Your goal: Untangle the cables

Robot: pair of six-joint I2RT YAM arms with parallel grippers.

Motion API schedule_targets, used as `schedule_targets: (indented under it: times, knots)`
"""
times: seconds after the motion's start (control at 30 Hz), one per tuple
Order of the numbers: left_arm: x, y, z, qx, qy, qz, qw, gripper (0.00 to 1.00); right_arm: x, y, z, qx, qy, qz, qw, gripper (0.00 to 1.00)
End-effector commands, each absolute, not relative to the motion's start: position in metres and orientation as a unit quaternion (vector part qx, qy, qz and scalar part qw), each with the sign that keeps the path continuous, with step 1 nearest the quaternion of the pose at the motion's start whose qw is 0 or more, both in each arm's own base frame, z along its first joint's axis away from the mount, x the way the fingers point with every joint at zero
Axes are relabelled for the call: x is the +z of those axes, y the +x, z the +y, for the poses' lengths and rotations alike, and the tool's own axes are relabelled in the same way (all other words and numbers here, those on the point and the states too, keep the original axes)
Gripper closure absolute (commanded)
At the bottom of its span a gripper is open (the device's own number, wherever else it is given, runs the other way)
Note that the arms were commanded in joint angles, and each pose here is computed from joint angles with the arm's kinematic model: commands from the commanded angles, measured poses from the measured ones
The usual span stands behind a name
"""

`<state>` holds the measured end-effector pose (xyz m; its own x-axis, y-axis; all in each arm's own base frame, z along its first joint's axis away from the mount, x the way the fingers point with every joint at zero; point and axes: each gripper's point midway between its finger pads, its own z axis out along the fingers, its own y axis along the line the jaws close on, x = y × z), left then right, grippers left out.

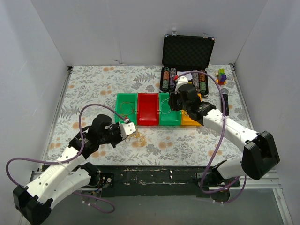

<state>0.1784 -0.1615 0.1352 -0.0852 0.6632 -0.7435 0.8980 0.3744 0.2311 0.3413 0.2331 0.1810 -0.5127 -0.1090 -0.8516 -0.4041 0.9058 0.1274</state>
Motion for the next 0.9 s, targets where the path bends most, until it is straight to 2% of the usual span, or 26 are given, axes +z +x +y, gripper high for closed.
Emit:
schedule_targets:
  times: [0.0, 0.13, 0.2, 0.5, 0.53, 0.7, 0.87]
  knots:
    - [0.186, 0.178, -0.190, -0.208, 0.542, 0.680, 0.448, 0.96, 0.211, 0.335, 0.249, 0.184, -0.147, 0.830, 0.505, 0.60]
    - [0.208, 0.166, -0.211, -0.268, 0.563, 0.642, 0.446, 0.94, 0.218, 0.318, 0.269, 0.204, -0.168, 0.820, 0.507, 0.59]
    - [0.224, 0.163, -0.219, -0.288, 0.568, 0.626, 0.450, 0.94, 0.219, 0.302, 0.280, 0.230, -0.186, 0.809, 0.508, 0.55]
    - [0.281, 0.178, -0.224, -0.270, 0.558, 0.593, 0.514, 0.96, 0.243, 0.231, 0.310, 0.385, -0.284, 0.708, 0.519, 0.18]
    - [0.283, 0.180, -0.224, -0.267, 0.558, 0.592, 0.517, 0.96, 0.245, 0.223, 0.315, 0.401, -0.302, 0.697, 0.512, 0.16]
    - [0.285, 0.180, -0.229, -0.275, 0.563, 0.587, 0.512, 0.97, 0.259, 0.195, 0.338, 0.464, -0.362, 0.663, 0.463, 0.14]
    - [0.291, 0.182, -0.232, -0.281, 0.562, 0.584, 0.514, 0.97, 0.265, 0.181, 0.360, 0.483, -0.388, 0.640, 0.455, 0.13]
